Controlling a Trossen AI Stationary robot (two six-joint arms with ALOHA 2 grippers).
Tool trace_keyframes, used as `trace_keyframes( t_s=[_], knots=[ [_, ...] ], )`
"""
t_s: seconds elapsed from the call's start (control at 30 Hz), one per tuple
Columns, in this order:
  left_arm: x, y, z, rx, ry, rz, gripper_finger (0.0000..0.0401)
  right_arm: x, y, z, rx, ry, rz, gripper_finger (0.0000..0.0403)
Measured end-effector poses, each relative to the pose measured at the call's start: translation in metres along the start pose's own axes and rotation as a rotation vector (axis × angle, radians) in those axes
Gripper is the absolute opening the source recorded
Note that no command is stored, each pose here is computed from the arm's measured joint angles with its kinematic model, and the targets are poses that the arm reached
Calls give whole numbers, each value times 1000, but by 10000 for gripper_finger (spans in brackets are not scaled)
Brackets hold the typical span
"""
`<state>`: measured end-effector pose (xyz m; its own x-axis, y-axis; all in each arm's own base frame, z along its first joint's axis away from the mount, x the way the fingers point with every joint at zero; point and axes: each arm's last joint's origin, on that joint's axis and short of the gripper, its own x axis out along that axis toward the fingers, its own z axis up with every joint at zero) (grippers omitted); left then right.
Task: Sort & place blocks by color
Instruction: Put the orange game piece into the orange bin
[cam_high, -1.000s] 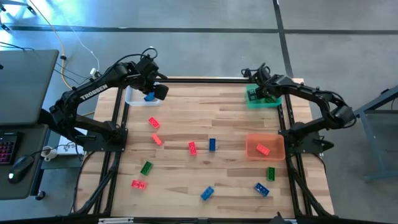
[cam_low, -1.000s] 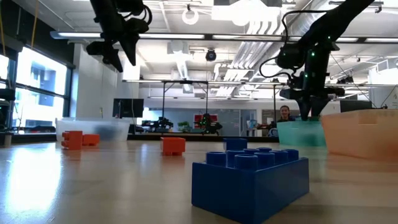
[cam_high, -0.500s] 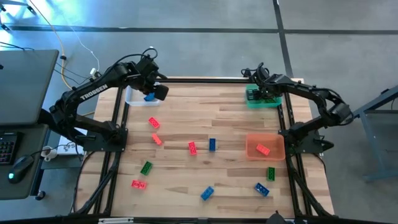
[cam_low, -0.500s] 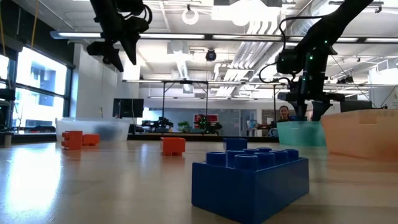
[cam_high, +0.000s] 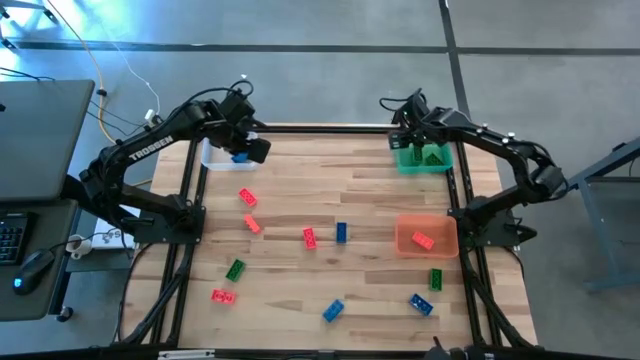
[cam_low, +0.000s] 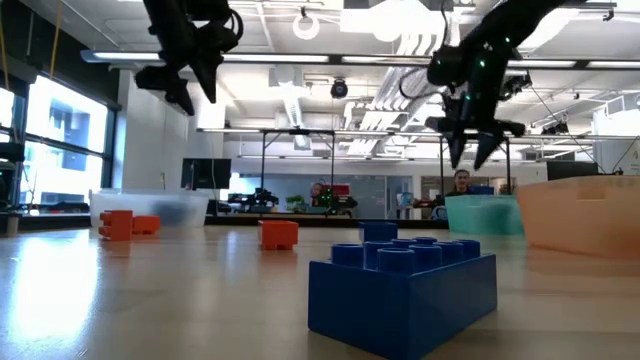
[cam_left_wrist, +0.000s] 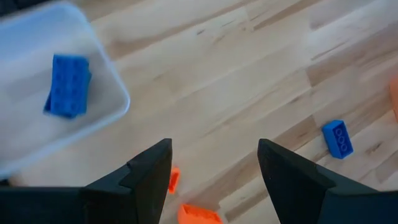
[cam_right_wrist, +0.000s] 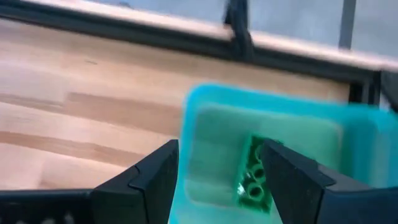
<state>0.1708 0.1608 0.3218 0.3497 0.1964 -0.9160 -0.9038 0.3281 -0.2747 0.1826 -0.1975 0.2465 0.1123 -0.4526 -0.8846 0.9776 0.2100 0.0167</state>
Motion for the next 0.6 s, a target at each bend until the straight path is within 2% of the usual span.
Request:
trace_keyframes(
  t_s=[0.23, 0.43, 0.6],
  knots=[
    [1, -6, -16, -166, 86, 63, 223, -27, 14, 20, -151, -112, 37, 214],
    [2, -20, -25, -281, 32, 123, 223, -41, 15, 32, -228, -164, 56, 215],
    [2, -30, -34, -289, -58, 196, 223, -47, 16, 37, -302, -190, 59, 215]
  ],
)
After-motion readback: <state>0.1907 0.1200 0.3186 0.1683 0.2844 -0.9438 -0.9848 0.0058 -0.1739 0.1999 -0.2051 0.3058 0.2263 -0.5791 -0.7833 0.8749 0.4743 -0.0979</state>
